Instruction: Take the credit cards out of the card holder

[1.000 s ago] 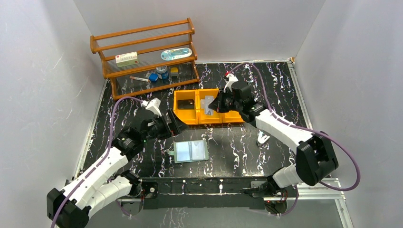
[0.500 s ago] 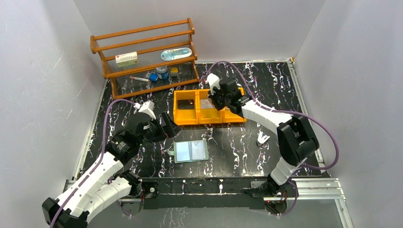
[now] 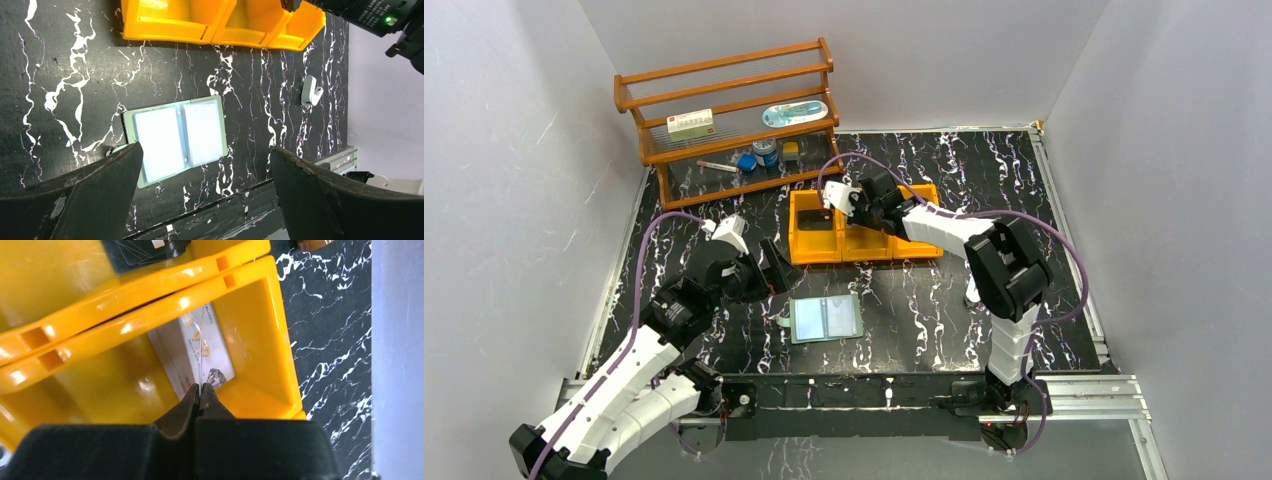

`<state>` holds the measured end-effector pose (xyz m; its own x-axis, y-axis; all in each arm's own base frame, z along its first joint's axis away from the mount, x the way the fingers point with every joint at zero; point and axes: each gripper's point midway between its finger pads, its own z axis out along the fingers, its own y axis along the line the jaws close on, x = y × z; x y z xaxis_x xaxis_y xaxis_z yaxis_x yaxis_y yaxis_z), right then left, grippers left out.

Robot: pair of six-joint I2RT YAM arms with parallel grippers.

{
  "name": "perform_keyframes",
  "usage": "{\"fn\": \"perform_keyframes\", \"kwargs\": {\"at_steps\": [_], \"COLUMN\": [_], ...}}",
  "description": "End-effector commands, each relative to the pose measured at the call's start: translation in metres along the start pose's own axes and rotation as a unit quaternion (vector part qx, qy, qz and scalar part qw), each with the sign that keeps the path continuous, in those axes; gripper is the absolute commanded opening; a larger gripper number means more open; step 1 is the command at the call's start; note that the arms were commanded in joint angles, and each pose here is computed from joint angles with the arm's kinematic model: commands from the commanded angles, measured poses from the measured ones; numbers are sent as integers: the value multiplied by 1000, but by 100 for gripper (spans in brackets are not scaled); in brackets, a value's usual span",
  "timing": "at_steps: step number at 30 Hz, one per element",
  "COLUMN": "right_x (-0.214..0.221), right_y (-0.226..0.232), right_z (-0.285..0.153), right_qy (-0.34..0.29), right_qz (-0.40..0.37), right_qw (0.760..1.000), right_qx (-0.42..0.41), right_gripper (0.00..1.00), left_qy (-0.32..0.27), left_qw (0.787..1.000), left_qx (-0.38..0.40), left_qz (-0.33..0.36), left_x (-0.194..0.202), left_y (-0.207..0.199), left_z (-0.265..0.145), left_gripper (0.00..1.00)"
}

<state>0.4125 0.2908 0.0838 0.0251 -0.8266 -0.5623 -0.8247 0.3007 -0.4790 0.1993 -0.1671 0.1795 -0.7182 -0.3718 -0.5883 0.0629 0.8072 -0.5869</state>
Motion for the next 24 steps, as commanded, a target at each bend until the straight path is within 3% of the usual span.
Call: {"fn": "perform_keyframes", "kwargs": {"at_steps": [1,16,24], "right_x": [-20,-8,-6], "right_y": [-37,-23,-17], "right_z": [4,31,28], "right_qy": [-4,27,27], "right_qz": [-86,-152,-140], "right_qw": [994,986,988], "right_qx": [73,62,54], "right_gripper": [2,12,27], "left_qy": [-12,-9,-7], "left_qw": [1000,1000,1000], "left_qx": [-1,-11,-19], "left_qz": [9,7,1], "left_x": [-9,-7,-4], "left_y": [-3,1,6], "left_z": [-8,-7,-5], "left_gripper": [98,98,98]}}
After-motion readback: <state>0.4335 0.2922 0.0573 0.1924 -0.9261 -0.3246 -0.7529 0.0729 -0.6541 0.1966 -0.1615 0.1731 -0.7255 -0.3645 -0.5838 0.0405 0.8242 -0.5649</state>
